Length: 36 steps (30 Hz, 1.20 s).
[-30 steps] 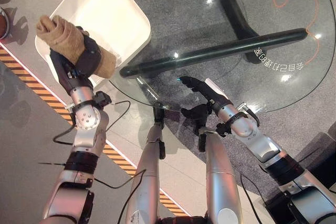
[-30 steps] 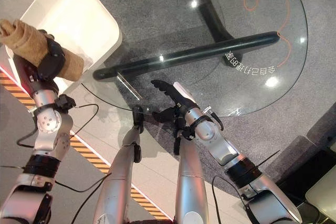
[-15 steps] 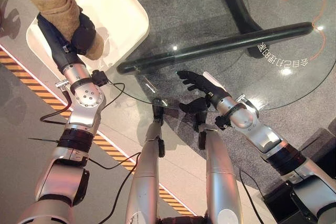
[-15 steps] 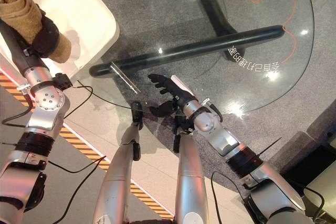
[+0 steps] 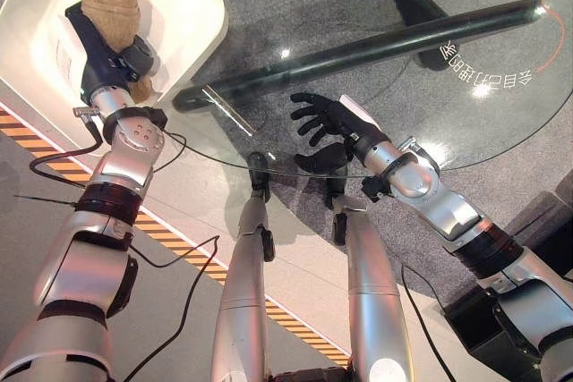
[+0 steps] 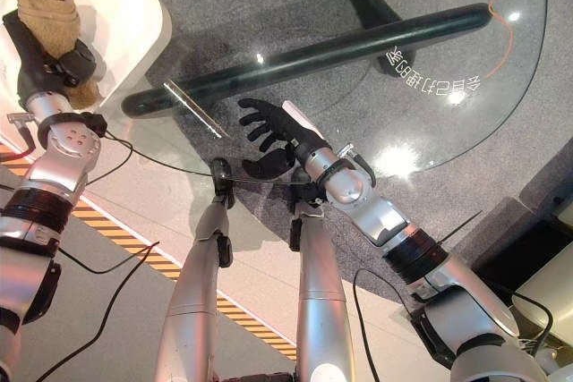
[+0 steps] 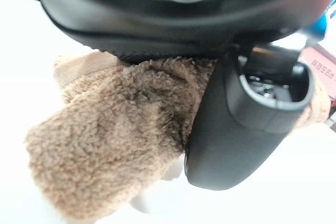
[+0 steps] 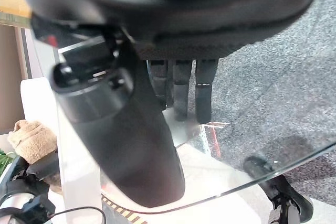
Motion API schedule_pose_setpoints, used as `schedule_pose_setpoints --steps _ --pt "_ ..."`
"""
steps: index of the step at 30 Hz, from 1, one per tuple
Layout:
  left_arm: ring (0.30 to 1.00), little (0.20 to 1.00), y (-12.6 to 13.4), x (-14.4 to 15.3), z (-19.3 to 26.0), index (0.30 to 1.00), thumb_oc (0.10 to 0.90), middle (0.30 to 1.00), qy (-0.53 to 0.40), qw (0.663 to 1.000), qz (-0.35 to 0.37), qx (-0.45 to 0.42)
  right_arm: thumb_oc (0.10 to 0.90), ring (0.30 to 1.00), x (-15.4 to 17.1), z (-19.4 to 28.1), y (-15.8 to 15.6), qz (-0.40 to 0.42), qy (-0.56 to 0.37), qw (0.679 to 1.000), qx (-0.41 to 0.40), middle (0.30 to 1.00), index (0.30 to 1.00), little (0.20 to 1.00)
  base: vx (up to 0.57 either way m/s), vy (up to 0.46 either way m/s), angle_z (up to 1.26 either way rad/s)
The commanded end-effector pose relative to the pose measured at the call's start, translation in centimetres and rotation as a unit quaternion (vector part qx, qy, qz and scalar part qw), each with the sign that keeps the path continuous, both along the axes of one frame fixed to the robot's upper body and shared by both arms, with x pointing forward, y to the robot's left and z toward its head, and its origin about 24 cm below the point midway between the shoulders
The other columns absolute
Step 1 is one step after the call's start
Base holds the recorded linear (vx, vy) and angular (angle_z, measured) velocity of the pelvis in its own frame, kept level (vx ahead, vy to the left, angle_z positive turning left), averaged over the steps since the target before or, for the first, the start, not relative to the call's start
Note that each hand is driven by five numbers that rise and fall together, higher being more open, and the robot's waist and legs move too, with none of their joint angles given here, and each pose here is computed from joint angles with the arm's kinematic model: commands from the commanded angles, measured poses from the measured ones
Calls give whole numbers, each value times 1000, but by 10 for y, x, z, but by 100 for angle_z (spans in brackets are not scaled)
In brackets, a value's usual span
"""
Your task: Wipe the table with a cloth and put it in the basket.
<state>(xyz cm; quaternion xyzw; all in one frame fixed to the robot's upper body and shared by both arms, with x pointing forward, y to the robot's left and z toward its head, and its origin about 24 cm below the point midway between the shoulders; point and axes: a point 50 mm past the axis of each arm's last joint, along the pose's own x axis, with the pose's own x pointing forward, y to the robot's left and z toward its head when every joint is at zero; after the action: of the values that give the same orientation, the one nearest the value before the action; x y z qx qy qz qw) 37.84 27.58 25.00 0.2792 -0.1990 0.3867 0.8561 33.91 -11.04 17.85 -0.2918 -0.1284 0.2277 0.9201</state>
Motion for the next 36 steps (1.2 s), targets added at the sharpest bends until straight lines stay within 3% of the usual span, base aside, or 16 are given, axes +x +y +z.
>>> schedule_pose_setpoints --steps 1,7,8,9,31,36 --pt "300 200 31 -16 39 300 100 300 -64 997 53 3 800 900 -5 -20 -2 -2 31 1000 3 900 900 900 0 0 0" --pt "300 200 25 -5 32 300 100 300 -3 1000 -9 0 800 900 -6 -17 -1 1 27 1000 7 900 900 900 0 0 0" --pt "829 818 24 -4 33 829 718 829 0 1000 -13 3 800 900 -6 -17 -1 1 27 1000 6 900 900 900 0 0 0" --pt "900 900 24 -4 34 900 800 900 0 1000 -14 4 800 900 -6 -17 -1 1 26 1000 6 900 900 900 0 0 0" --pt "900 900 2 -10 49 900 800 900 -64 992 -67 88 800 900 -17 -25 -2 -4 16 1000 16 900 900 900 -2 -16 0" --pt "900 900 4 -17 38 900 800 900 -78 991 -80 74 800 900 -25 -32 -4 -2 16 1000 11 900 900 900 -9 -27 0"
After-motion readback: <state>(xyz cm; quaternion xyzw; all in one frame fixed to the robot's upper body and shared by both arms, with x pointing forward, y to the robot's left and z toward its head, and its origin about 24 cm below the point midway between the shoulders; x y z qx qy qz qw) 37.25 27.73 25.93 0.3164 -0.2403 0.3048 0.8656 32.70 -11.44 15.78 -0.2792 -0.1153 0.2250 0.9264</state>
